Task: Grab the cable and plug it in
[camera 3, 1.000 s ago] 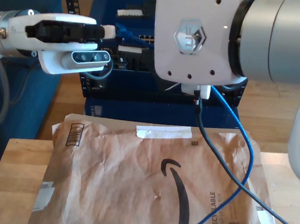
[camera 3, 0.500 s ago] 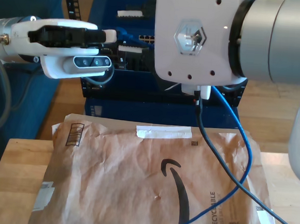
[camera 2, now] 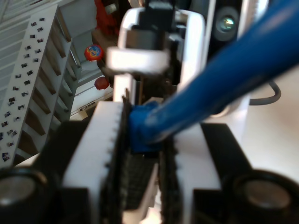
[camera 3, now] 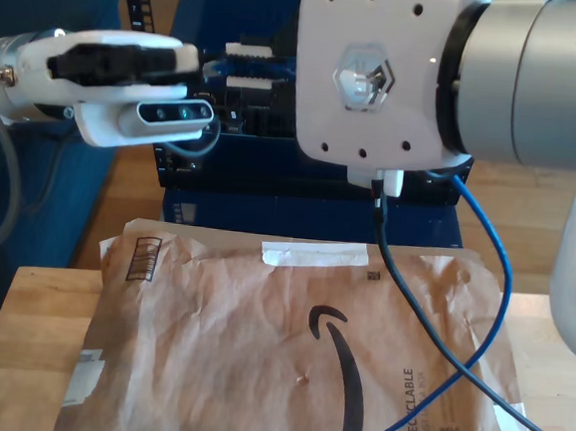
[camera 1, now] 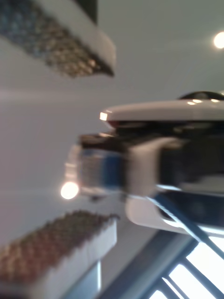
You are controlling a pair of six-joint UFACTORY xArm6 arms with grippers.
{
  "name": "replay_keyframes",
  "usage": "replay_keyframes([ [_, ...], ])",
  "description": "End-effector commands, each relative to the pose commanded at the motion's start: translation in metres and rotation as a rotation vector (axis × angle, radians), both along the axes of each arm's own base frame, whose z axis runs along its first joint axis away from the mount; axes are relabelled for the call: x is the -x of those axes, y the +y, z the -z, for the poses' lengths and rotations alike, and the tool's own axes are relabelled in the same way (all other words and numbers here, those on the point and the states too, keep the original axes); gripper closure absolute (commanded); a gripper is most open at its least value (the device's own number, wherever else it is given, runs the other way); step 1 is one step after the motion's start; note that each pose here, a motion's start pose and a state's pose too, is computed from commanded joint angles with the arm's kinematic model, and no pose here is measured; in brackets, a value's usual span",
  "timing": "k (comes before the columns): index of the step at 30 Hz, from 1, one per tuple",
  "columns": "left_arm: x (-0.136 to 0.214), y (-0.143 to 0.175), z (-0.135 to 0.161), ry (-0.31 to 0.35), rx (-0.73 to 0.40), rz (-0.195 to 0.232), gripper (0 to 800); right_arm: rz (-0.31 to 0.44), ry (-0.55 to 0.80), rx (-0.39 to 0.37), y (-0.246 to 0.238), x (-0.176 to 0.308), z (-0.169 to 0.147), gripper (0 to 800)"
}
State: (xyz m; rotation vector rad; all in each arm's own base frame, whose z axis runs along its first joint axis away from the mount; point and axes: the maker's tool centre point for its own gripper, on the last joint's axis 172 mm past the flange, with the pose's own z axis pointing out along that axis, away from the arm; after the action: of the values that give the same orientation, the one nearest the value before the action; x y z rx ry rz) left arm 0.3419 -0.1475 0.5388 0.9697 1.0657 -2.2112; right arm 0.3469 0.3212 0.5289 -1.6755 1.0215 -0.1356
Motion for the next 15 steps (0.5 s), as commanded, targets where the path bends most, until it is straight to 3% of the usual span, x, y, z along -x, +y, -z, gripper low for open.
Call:
replay_keyframes([
  [3, -0.002, -0.001, 0.0, 0.003, -0.009, -0.004, 241, 0.008, 0.014, -0.012, 0.0, 0.0, -0.001, 797],
  [5, -0.004, 0.001, 0.001, 0.008, -0.012, -0.015, 48, 0.013, 0.018, -0.011, -0.001, -0.003, 0.001, 797],
  [6, -0.011, 0.005, 0.004, 0.013, -0.017, -0.044, 2, 0.011, 0.019, -0.008, 0.0, -0.003, 0.002, 797],
  [12, -0.065, 0.031, 0.023, 0.048, -0.101, -0.279, 2, 0.029, 0.069, 0.038, 0.002, -0.021, 0.032, 798],
  [15, -0.08, 0.046, 0.035, 0.04, -0.178, -0.348, 1, 0.068, 0.104, 0.063, -0.014, -0.037, 0.047, 798],
])
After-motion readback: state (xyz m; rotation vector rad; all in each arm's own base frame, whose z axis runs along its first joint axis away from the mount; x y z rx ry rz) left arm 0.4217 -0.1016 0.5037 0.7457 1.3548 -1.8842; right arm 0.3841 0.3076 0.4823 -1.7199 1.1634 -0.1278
